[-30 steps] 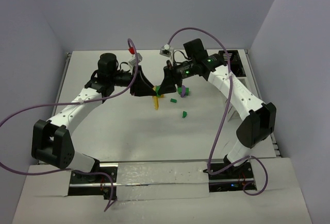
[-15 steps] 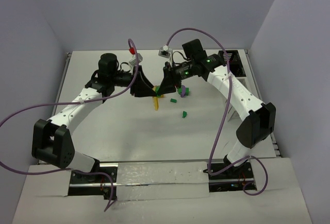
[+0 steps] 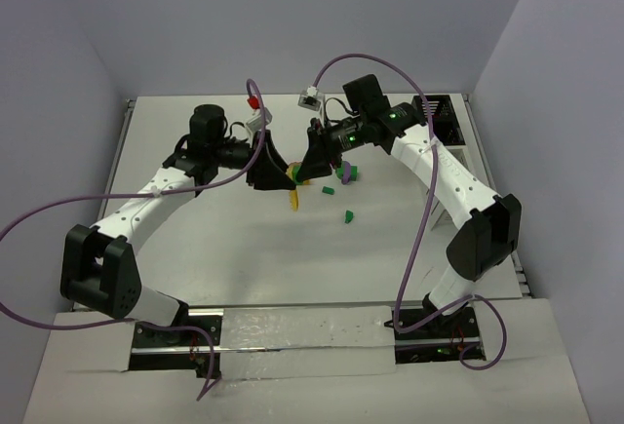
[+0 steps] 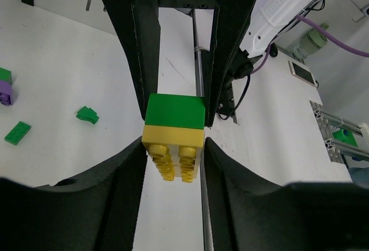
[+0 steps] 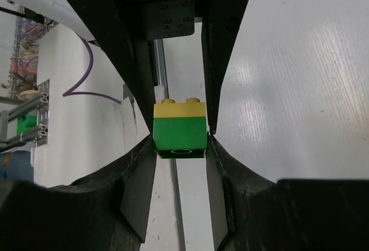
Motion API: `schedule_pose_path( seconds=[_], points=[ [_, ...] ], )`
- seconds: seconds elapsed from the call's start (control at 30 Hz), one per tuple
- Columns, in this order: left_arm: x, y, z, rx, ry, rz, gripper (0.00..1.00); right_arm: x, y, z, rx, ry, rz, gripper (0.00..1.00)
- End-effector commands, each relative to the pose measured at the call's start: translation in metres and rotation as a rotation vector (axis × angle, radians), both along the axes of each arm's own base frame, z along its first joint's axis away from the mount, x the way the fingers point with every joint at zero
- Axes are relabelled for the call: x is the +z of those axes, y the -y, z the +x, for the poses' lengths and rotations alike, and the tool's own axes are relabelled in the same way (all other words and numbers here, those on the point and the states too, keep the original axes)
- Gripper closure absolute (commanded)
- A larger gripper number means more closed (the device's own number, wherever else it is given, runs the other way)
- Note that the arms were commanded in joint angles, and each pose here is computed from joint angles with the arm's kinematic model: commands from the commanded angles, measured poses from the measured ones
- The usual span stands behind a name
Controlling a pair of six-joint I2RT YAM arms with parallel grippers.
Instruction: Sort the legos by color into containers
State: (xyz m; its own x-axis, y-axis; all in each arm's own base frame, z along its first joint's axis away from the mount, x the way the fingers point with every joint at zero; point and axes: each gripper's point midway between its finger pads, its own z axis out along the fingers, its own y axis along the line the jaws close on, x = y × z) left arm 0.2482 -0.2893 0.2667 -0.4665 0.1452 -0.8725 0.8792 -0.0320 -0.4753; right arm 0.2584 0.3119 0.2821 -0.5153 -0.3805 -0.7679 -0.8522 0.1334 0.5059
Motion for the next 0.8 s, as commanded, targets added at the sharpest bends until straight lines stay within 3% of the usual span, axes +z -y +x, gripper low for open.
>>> schedule_pose_path(
  seconds=[0.0, 0.5, 0.77],
  points=[
    [0.008, -0.001, -0.010, -0.046, 0.051, -0.025, 0.52, 0.025, -0.002, -0.001, 0.019, 0.050, 0.060, 1.00],
    [0.002, -0.004, -0.012, -0.062, 0.072, -0.023, 0.99, 0.029, 0.032, 0.016, -0.061, 0.000, 0.089, 1.00],
    [0.004, -0.006, -0.005, -0.038, 0.084, -0.026, 1.00, 0.012, 0.094, 0.035, -0.226, -0.008, 0.039, 1.00]
  ],
)
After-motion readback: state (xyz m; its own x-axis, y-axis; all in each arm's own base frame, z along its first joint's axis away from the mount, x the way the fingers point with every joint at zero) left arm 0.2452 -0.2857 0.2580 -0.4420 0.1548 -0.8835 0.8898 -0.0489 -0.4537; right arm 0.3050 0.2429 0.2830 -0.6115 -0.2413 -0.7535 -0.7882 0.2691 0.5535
